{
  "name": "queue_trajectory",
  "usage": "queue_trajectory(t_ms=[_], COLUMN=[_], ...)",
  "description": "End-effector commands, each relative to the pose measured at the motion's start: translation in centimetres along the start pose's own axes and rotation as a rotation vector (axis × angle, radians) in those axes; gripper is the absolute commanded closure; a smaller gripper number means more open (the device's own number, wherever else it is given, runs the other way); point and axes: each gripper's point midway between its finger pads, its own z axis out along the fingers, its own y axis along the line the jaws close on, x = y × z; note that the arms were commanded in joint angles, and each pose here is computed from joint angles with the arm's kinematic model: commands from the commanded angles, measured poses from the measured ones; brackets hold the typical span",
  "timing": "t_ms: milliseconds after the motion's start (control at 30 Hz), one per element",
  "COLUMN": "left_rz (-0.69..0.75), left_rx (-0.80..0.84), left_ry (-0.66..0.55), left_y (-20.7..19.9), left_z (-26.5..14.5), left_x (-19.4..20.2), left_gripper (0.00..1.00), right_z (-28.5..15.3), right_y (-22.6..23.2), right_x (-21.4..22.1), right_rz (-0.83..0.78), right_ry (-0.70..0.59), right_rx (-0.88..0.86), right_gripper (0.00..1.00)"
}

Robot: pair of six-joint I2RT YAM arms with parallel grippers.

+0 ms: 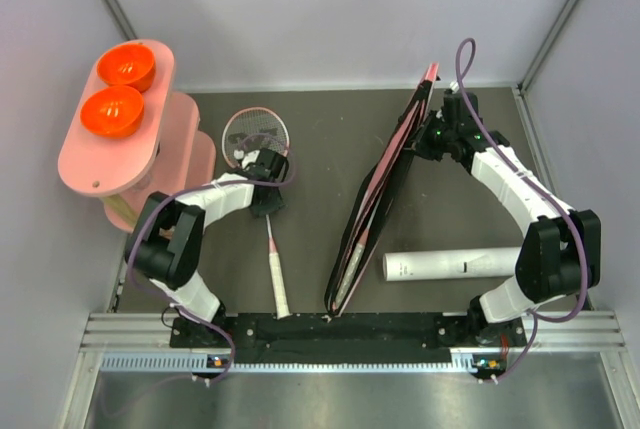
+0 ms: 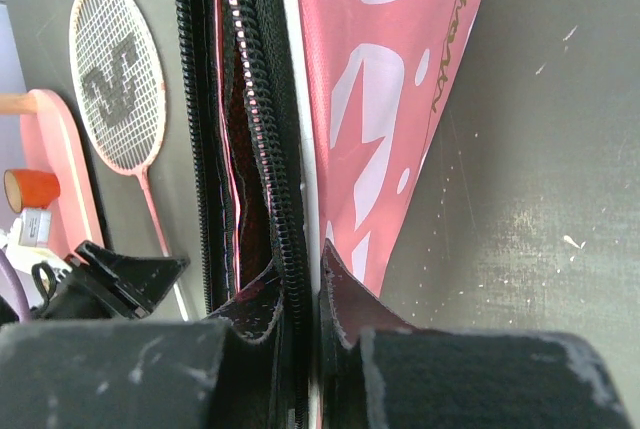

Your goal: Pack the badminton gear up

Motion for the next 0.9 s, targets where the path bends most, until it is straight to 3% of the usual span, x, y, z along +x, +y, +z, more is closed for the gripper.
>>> queue_trajectory(t_ms=[0,67,233,300,367,567,733,867], left_rz=[0.002,0.020,0.085,0.111,0.161,0.401,0.478,0.611], left_rx=[0.021,0.019,0.019,0.045,0.076,0.183,0.163,0.166], left_ry=[0.005,0.009,0.004,-0.011,-0.040,-0.320,-0.523,-0.636], left_y=[-1.2,-1.3,-1.0,-1.3,-2.0,-6.5,-7.1,-7.4], left_z=[0.9,1.1,1.1,0.4,-0.6,-9.5,-16.6,-20.5], left_x=[-0.7,-0.7,-0.8,-1.1,-1.6,-3.6,-5.2,-3.9], left_gripper=[0.60,0.67,0.96,0.99,1.00,1.00,1.00,1.00], right_z=[-1.9,-1.7,-1.5,-1.3,-1.2,-0.7,-0.7,0.2], right_y=[2.9,2.9,2.8,2.5,2.4,1.8,1.2,0.7], right_x=[-3.1,-3.2,-3.3,-3.5,-3.6,-4.5,-6.1,-6.8], right_rz=[-0.033,-0.032,-0.034,-0.031,-0.029,0.005,0.042,0.067], right_ry=[-0.100,-0.100,-0.102,-0.109,-0.112,-0.133,-0.160,-0.163], right_rx=[-0.077,-0.073,-0.067,-0.053,-0.044,0.024,0.108,0.162], right_gripper=[1.00,1.00,1.00,1.00,1.00,1.00,1.00,1.00])
